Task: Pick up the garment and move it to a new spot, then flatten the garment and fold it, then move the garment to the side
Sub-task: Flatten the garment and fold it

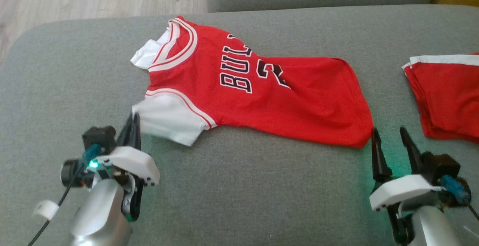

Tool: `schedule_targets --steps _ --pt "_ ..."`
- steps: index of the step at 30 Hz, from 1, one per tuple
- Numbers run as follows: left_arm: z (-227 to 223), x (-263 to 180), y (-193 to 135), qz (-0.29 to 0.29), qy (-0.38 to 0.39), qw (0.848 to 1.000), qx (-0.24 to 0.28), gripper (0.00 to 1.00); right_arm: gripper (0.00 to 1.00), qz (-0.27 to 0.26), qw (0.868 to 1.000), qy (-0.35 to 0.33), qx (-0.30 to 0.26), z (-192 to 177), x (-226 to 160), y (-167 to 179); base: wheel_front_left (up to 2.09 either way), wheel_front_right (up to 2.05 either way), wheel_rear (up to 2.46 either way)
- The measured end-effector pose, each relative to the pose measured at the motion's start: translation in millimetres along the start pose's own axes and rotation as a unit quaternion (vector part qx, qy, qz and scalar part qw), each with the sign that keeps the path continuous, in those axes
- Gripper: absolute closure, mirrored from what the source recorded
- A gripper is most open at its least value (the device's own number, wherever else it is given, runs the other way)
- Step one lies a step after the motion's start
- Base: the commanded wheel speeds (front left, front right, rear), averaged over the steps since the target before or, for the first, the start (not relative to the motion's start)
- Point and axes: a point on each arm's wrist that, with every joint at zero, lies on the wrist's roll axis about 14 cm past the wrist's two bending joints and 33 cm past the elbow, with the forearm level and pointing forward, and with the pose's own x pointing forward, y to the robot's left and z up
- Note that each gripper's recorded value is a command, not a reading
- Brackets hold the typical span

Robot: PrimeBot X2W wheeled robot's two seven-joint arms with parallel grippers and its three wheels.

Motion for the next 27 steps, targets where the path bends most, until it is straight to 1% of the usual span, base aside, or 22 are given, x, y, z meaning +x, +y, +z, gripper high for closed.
schedule_targets --steps 2,5,10,15,16,26,27 --pt "24 -2 -1 -0.001 -0.052 0.999 -0.005 1.0 0.0 -0.007 0.999 0.031 0.006 -14 -3 -4 0.0 0.0 0.0" --pt "49 -6 0 0.004 -0.108 0.994 -0.01 1.0 0.0 -0.012 0.998 0.065 0.023 -31 -5 -5 0.0 0.0 0.0" --pt "71 -16 8 0.022 -0.163 0.986 -0.019 1.0 0.0 0.008 0.994 0.097 0.038 -44 3 11 0.0 0.0 0.0" --pt "71 -21 10 0.025 -0.168 0.985 -0.021 1.0 0.0 0.027 0.99 0.129 0.044 -57 7 25 0.0 0.0 0.0" --pt "70 -23 11 0.027 -0.168 0.985 -0.021 1.0 0.0 0.029 0.987 0.15 0.044 -67 6 27 0.0 0.0 0.0" --pt "74 -26 18 0.038 -0.178 0.983 -0.018 1.0 0.0 0.046 0.984 0.166 0.036 -71 15 37 0.0 0.0 0.0" --pt "74 -26 19 0.038 -0.178 0.983 -0.017 1.0 0.13 0.048 0.984 0.169 0.037 -71 16 38 0.0 0.0 0.0"
